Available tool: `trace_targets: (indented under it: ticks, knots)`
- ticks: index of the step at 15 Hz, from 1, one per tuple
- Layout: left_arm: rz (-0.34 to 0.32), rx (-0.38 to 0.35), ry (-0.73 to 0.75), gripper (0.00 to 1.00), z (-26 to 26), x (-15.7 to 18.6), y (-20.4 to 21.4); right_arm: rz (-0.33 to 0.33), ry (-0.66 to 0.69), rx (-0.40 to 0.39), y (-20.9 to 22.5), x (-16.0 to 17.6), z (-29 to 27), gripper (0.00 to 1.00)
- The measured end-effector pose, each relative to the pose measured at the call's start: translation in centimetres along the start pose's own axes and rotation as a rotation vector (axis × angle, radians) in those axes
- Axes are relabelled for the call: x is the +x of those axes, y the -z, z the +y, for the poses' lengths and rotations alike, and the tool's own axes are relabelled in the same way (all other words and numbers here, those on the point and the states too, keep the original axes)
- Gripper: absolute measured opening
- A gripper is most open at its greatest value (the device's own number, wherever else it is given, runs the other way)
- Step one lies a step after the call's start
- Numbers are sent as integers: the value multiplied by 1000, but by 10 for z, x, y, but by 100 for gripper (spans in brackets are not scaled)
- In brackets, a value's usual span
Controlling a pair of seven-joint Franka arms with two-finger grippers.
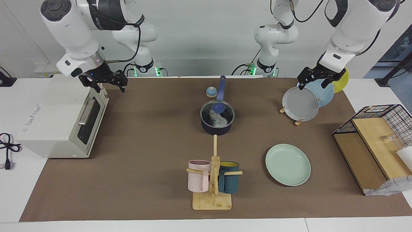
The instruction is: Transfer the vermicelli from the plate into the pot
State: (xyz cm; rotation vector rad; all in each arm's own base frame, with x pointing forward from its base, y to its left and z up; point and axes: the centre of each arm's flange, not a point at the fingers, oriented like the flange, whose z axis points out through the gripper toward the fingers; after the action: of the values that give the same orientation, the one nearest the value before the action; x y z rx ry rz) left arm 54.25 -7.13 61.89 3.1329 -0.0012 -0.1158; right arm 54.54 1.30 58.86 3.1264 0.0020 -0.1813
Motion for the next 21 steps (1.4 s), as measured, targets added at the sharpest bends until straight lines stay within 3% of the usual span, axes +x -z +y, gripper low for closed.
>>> trace_targets:
  ticks: [21]
  knots:
    - [0,0,0,100,0,0,0,16,-1,3,11,-1,16,100]
